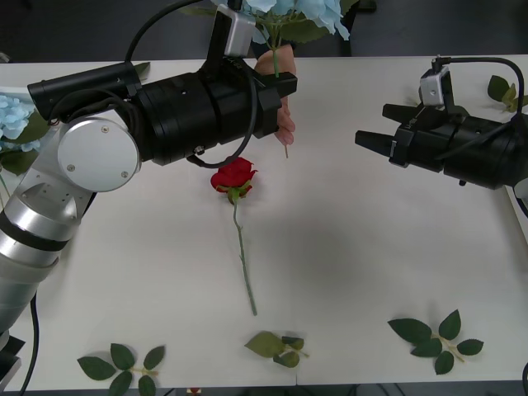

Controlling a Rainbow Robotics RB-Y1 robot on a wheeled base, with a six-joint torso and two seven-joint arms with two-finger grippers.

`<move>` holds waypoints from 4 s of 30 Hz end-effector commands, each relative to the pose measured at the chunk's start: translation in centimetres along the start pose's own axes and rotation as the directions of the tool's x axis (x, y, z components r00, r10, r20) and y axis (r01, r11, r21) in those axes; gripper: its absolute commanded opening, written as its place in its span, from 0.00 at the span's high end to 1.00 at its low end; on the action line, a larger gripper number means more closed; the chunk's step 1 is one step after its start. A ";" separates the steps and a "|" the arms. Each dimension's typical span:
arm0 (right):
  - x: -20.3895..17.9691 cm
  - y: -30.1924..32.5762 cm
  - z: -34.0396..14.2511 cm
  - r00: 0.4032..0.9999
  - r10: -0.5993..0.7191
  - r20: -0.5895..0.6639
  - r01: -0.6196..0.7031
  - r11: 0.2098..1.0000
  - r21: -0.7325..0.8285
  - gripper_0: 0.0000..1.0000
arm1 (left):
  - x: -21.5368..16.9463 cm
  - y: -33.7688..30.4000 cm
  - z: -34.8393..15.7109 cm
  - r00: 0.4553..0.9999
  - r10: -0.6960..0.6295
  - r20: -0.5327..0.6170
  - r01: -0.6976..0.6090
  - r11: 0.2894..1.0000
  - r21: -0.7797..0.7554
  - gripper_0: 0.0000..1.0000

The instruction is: Place the red flowers into the right box and the blue flowers into the left box. If a person shows an open palm, hand one flower to the person first, then continue sorting.

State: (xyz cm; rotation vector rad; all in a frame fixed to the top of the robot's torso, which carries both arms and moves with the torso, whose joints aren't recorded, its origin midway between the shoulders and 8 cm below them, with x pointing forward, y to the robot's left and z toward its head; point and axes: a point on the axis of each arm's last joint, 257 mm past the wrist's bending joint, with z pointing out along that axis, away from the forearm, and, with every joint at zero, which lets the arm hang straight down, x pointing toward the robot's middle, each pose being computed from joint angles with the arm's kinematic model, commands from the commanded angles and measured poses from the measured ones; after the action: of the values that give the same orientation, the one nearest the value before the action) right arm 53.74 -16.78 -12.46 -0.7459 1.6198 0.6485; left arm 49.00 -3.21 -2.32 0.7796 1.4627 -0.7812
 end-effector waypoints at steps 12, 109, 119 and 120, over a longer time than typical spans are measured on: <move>0.3 0.9 0.6 1.000 -0.016 0.011 0.016 1.000 -0.008 0.03 | -2.4 -1.6 0.4 0.999 -0.018 0.043 0.016 0.999 0.052 0.00; 0.6 0.8 0.6 1.000 -0.010 0.011 0.010 1.000 0.000 0.03 | 27.7 5.6 -9.2 0.392 -0.808 -0.439 0.073 0.503 -0.861 0.00; 0.6 0.8 0.6 1.000 -0.008 0.011 0.008 1.000 0.000 0.03 | 29.2 4.1 -8.6 0.420 -0.777 -0.469 0.016 0.523 -0.852 0.00; 0.6 0.8 0.6 1.000 -0.010 0.011 0.010 1.000 0.000 0.03 | 29.3 4.0 -8.5 0.420 -0.777 -0.470 0.015 0.523 -0.852 0.00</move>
State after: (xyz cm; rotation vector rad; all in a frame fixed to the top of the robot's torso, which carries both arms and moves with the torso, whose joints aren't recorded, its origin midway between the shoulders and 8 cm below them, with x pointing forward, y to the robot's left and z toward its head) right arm 53.79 -16.85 -12.71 -0.7337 1.6223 0.6471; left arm 46.00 9.33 -33.06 -0.0551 2.7898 0.0371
